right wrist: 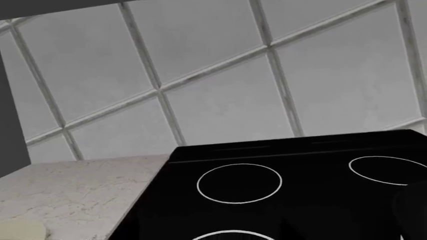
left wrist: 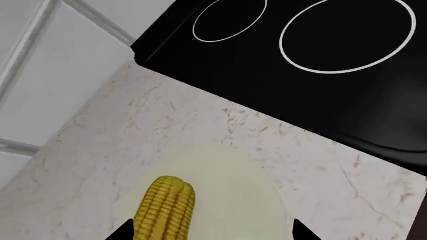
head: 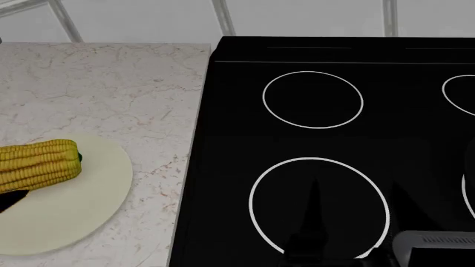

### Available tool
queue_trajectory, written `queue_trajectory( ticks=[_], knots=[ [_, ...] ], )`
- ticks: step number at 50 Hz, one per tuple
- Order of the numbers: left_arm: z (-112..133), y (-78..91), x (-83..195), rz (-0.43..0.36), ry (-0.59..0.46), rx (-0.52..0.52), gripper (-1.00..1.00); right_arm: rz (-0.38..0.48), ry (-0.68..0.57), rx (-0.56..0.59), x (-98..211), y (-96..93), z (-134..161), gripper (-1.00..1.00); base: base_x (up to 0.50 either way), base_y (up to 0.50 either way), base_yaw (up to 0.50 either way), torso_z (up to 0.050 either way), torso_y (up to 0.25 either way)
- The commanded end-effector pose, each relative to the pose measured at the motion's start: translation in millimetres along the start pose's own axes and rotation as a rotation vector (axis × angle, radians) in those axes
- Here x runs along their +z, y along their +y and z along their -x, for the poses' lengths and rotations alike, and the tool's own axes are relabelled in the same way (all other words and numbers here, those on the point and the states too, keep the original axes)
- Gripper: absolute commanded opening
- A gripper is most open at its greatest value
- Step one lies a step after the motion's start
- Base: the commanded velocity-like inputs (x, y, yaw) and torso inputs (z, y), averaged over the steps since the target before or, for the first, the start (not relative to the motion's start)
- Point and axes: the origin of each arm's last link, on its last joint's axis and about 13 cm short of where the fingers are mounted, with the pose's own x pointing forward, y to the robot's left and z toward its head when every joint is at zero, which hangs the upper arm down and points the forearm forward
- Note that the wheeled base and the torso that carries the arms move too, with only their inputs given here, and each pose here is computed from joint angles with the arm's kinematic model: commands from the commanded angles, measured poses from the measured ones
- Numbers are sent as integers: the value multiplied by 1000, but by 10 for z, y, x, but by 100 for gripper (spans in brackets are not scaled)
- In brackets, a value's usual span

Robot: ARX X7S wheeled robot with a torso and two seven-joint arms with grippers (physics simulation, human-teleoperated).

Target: Pick the corn from the plate and place it in the pan.

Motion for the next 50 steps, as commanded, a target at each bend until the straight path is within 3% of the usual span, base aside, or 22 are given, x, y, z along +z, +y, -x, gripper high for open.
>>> queue_trajectory(
  ticks=[1, 8, 17, 22, 32, 37, 45, 50],
  knots=[
    [53, 60, -201, 20, 126, 49, 100, -9, 5, -8, -1, -8, 45, 100, 0, 0, 0, 0, 0],
    [75, 110, -192, 17, 150, 92, 100, -12, 10, -12, -12, -12, 77, 100, 0, 0, 0, 0, 0],
    [63, 381, -109, -20, 218, 173, 100, -15, 20, -26, -14, -21, 128, 100, 0, 0, 0, 0, 0],
    [99, 437, -73, -30, 230, 198, 100, -17, 21, -25, -18, -13, 141, 100, 0, 0, 0, 0, 0],
    [-107, 443, -3, -80, 232, 140, 100, -18, 24, -26, -17, -16, 152, 100, 0, 0, 0, 0, 0],
    [-168, 518, 70, -108, 230, 153, 100, -19, 27, -27, -21, -18, 166, 100, 0, 0, 0, 0, 0],
    [-375, 649, -58, -93, 295, 198, 100, -14, 32, -39, -21, -48, 208, 100, 0, 0, 0, 0, 0],
    [-536, 565, -98, -108, 282, 148, 100, -13, 41, -39, -19, -43, 240, 100, 0, 0, 0, 0, 0]
  ],
)
